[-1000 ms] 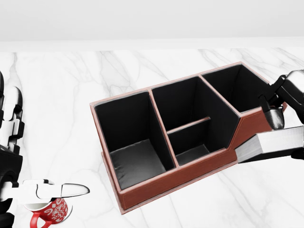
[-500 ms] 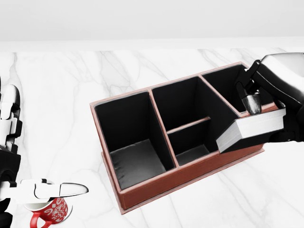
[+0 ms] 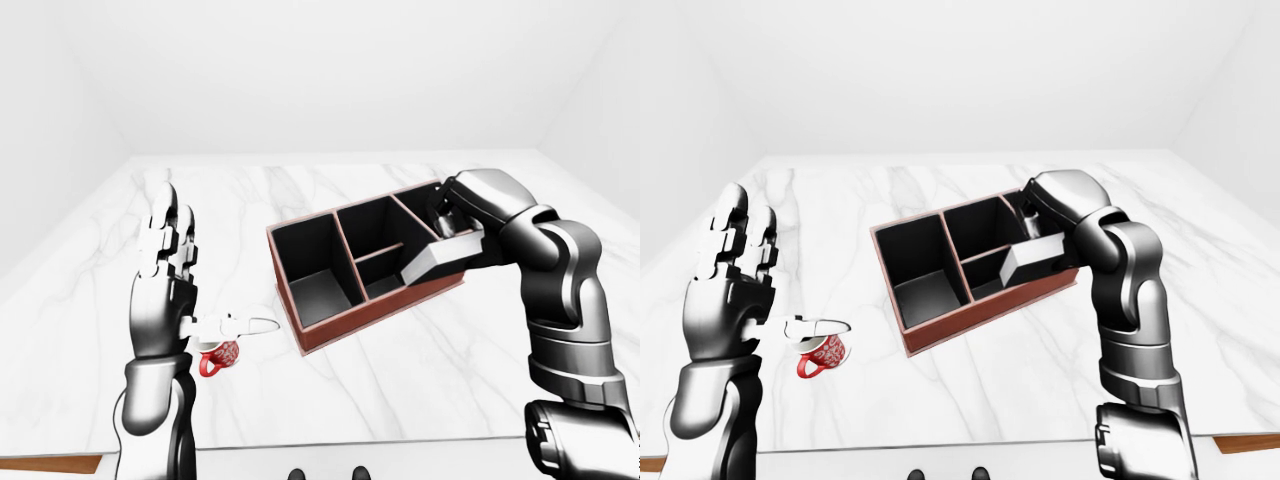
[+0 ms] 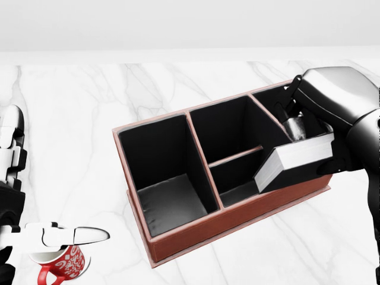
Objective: Pick up the book and place it in the back compartment of the caddy.
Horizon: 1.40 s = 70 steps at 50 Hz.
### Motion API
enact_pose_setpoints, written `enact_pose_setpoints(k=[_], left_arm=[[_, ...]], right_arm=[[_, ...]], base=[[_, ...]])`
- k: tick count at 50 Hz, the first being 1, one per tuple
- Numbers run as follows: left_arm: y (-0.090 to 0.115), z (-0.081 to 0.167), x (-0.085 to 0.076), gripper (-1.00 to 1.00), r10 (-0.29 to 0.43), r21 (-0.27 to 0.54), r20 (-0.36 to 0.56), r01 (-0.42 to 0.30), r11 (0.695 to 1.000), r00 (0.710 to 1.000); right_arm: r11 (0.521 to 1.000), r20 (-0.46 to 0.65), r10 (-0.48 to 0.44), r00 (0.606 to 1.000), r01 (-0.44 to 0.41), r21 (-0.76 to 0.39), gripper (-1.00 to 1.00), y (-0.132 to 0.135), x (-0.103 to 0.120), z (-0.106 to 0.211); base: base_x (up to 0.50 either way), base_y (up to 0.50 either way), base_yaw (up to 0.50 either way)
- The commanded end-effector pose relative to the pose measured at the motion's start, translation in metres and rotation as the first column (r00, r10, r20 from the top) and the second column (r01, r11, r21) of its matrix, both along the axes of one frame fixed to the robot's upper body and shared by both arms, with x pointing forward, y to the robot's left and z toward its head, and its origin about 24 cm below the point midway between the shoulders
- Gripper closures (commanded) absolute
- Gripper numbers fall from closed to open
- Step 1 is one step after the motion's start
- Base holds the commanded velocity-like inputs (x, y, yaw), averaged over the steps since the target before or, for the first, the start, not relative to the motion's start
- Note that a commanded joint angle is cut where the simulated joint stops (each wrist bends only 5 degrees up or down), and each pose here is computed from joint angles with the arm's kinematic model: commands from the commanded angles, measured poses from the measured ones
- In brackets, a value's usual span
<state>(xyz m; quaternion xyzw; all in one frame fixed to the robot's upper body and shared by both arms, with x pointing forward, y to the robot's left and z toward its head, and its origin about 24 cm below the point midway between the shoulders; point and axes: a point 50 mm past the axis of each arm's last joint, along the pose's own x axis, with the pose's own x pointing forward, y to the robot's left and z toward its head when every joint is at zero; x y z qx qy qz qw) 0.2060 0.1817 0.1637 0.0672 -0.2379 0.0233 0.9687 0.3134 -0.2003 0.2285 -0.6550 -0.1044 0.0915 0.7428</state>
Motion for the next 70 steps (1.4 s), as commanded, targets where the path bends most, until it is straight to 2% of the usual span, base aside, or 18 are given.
enact_pose_setpoints(k=[1,34,42,49,70], left_arm=[[0.001,-0.001,0.001,-1.00,0.004,-0.002,-0.004,-0.004,1.000,1.000],[0.001,0.002,0.000,-1.00,0.007,-0.004,0.009,-0.007,1.000,1.000],[0.002,0.003,0.000,-1.00,0.007,-0.004,0.017,-0.007,1.000,1.000],[0.001,0.003,0.000,-1.00,0.005,-0.003,0.017,-0.005,1.000,1.000],[0.001,0.004,-0.001,-1.00,0.006,-0.004,0.021,-0.006,1.000,1.000]], right_arm=[[1.000,0.005,0.013,1.000,-0.013,0.012,1.00,0.004,0.001,0.001],[0.990,0.062,0.133,0.989,-0.136,0.047,1.00,0.036,-0.014,0.001],[0.989,0.066,0.137,0.988,-0.140,0.046,1.00,0.038,-0.013,0.003],[0.994,0.021,0.104,0.994,-0.104,0.030,1.00,0.034,-0.005,-0.005],[0.997,-0.057,0.071,0.996,-0.071,0.002,1.00,0.038,0.007,-0.022]], base=[[0.00,0.00,0.00],[0.00,0.00,0.00],[0.00,0.00,0.00],[0.00,0.00,0.00],[0.00,0.00,0.00]])
